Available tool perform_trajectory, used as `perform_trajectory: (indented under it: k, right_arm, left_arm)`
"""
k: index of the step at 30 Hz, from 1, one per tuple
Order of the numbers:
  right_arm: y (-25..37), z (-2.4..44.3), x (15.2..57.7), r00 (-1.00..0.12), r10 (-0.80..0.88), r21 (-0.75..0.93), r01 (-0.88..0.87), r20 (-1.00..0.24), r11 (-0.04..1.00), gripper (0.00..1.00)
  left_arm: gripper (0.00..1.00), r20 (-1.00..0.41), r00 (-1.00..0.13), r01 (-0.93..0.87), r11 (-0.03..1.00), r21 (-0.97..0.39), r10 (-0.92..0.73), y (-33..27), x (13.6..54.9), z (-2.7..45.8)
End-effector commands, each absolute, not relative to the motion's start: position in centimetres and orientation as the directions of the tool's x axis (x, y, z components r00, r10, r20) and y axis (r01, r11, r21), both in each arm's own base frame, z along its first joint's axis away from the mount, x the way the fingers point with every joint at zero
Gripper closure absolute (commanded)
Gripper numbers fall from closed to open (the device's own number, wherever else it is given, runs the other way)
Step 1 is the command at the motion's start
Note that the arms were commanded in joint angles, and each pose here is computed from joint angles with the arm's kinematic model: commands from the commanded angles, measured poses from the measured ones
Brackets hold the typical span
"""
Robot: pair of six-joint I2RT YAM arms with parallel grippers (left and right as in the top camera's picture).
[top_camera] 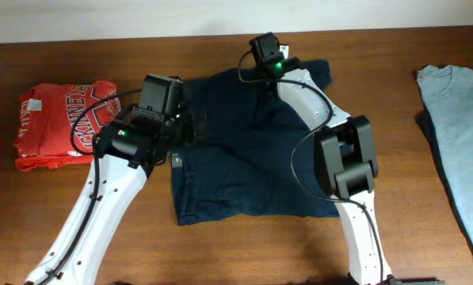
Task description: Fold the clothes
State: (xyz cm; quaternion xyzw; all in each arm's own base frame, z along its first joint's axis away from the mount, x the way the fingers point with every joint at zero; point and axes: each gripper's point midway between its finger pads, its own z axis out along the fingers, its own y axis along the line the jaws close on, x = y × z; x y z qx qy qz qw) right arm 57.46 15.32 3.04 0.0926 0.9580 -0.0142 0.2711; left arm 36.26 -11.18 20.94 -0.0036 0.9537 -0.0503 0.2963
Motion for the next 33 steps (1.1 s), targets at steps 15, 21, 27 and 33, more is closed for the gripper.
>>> perform_trajectory:
  k: [15,21,27,33]
  right_arm:
    - [4.1,8.2,48.3,-0.874,0.442,-0.025,0.456,-0.201,0.89,0.91]
    - [0.8,7.9,45.4,-0.808,0.579,-0.088,0.588,-0.108,0.804,0.9]
    - [-0.2,6.8,42.7,-0.804,0.594,-0.149,0.589,-0.011,0.794,0.37]
    - [-0.7,6.9,41.9,-0.818,0.574,-0.161,0.564,0.02,0.81,0.03]
  left_arm:
    - [0.01,-0.563,-0.826,0.009,0.997,-0.07,-0.032,-10.7,36.6,20.6]
    - [0.01,-0.563,-0.826,0.009,0.998,-0.07,-0.032,-10.7,36.6,20.5]
    - [0.01,-0.562,-0.826,0.009,0.998,-0.07,-0.032,-10.7,36.6,20.5]
    - [0.01,-0.564,-0.826,0.016,0.998,-0.065,-0.023,-10.7,36.6,20.5]
